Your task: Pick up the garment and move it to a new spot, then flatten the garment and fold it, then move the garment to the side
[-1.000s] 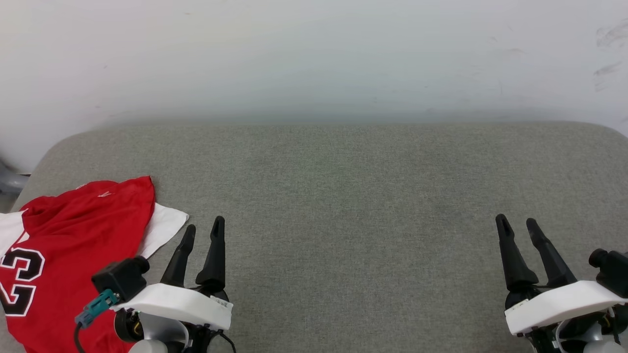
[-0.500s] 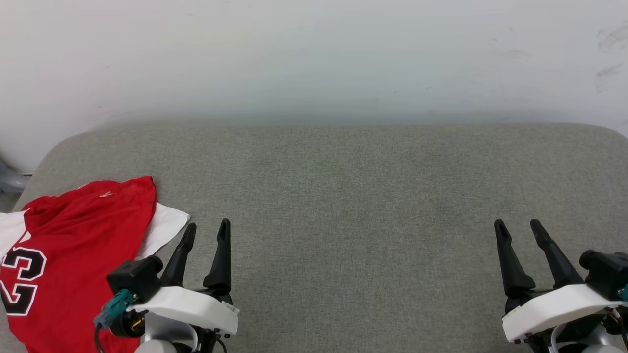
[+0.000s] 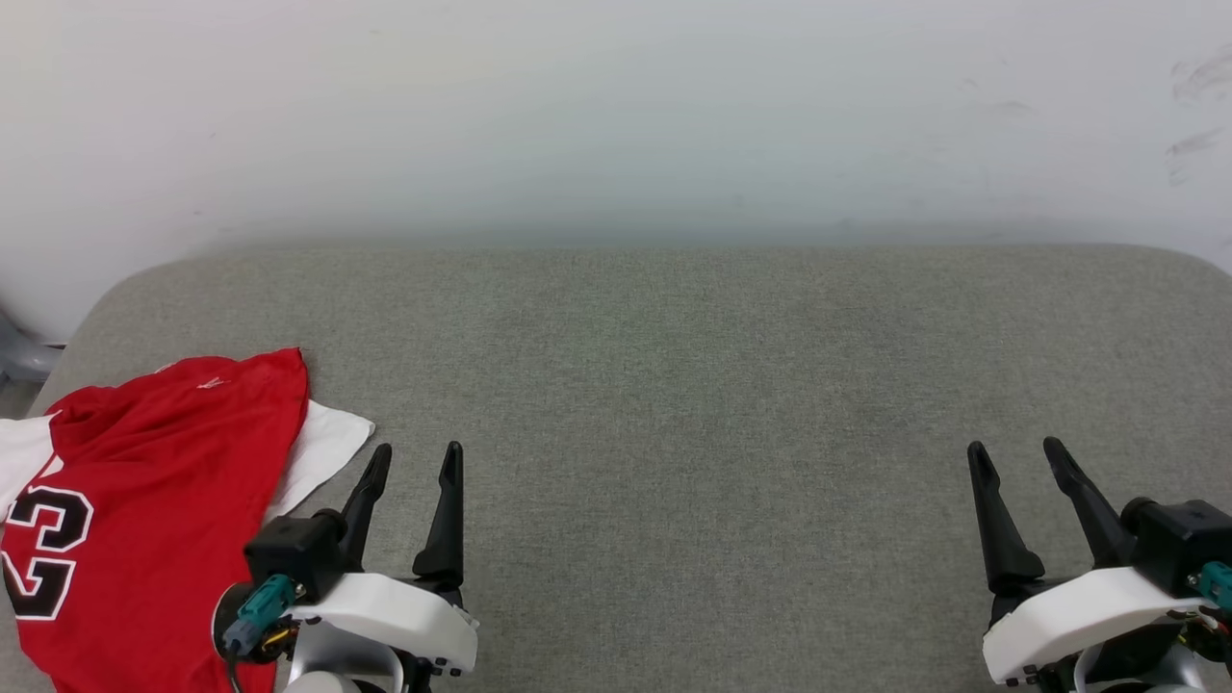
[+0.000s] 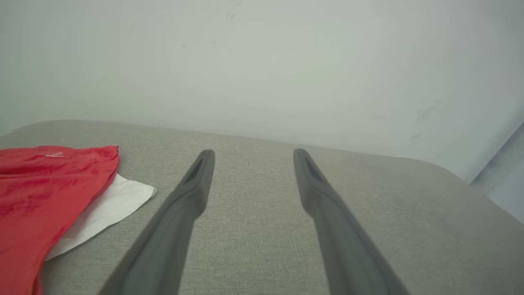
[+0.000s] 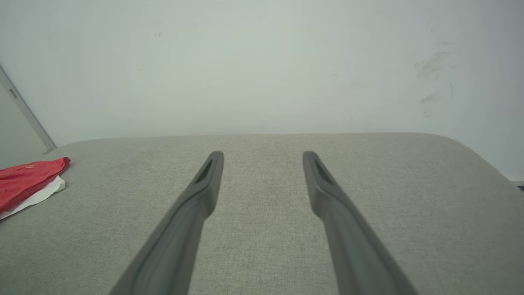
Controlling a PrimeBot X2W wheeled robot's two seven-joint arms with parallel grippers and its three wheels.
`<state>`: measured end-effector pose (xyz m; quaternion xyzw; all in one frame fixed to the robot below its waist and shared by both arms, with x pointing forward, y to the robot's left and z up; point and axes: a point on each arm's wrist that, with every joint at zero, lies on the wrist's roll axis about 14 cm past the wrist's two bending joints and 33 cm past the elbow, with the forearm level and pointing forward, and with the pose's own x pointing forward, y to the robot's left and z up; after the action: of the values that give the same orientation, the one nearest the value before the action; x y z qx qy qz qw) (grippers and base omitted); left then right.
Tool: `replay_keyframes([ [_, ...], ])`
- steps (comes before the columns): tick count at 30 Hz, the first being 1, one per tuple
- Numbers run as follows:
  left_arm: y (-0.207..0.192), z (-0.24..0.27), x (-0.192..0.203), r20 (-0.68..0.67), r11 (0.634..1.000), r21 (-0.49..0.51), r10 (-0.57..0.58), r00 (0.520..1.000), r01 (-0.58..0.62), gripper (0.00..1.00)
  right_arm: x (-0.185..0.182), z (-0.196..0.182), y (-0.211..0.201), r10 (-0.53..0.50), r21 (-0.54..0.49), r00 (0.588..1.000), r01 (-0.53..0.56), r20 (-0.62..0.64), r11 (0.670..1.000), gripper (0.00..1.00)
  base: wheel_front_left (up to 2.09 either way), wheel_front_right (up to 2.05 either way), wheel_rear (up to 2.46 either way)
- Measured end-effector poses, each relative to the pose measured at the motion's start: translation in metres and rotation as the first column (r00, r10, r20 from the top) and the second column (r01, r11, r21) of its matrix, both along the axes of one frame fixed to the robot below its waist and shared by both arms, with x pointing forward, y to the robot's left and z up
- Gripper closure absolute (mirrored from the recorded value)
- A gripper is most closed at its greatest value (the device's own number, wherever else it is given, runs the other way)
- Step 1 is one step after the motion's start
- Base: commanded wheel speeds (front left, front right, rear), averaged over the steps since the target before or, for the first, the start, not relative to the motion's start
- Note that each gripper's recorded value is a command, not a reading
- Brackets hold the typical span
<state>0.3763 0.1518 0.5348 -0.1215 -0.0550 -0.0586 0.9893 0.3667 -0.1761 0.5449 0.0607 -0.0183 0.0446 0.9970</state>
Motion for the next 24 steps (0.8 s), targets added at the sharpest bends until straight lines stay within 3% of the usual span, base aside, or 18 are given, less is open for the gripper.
replay_keyframes([
  [17, -0.001, 0.003, -0.001, 0.040, 0.994, 0.111, 0.004, 0.999, -0.008, 0.00, 0.000, 0.006, -0.004, -0.015, -0.087, 1.000, 0.017, 0.027, 0.996, 0.00, 0.00, 0.00, 0.00],
  [24, 0.011, 0.001, -0.007, 0.044, 0.986, 0.156, 0.044, 0.998, -0.050, 0.00, 0.005, 0.009, 0.011, 0.026, -0.123, 0.999, -0.020, 0.042, 0.992, 0.00, 0.00, 0.00, 0.00],
])
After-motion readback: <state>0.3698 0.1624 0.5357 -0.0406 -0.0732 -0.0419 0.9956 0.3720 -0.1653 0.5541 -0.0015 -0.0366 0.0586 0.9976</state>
